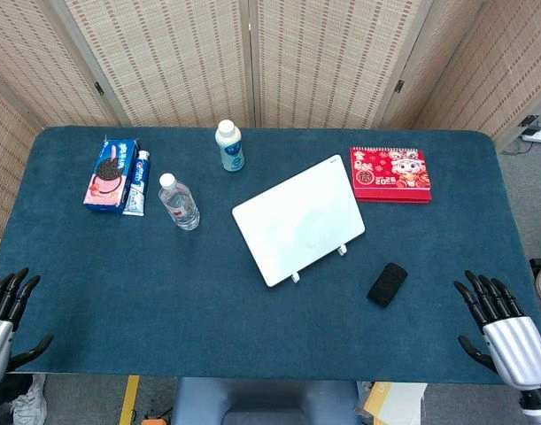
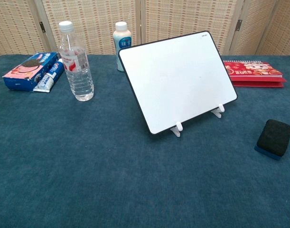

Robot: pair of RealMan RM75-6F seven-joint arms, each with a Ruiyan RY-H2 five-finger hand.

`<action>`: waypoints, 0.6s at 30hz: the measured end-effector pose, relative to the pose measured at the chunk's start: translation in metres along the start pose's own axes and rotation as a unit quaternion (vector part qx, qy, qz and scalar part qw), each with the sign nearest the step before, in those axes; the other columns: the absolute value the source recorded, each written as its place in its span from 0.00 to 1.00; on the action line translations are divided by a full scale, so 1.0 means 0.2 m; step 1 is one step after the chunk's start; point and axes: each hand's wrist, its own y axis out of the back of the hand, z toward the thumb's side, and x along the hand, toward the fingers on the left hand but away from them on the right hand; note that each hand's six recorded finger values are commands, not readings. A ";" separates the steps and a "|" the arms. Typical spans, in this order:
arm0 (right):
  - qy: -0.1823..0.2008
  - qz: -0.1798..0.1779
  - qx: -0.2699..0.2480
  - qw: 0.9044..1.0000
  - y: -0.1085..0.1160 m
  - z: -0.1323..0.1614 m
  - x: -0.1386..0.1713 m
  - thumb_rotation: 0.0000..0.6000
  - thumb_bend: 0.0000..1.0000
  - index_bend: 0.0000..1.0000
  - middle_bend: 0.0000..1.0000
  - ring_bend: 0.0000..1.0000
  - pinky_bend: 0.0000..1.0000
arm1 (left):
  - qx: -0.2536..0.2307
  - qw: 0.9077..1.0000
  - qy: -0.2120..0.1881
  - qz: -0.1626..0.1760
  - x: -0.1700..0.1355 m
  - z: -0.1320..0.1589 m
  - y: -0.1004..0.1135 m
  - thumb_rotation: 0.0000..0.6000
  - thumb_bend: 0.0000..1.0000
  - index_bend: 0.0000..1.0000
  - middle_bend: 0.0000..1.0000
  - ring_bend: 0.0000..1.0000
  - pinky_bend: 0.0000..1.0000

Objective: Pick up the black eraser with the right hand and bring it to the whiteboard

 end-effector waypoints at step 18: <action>0.097 0.069 0.101 0.988 -0.19 0.12 -0.26 1.00 0.27 0.26 0.04 0.04 0.09 | -0.008 1.000 0.012 0.006 0.01 -0.03 0.02 1.00 0.24 0.00 0.05 0.05 0.01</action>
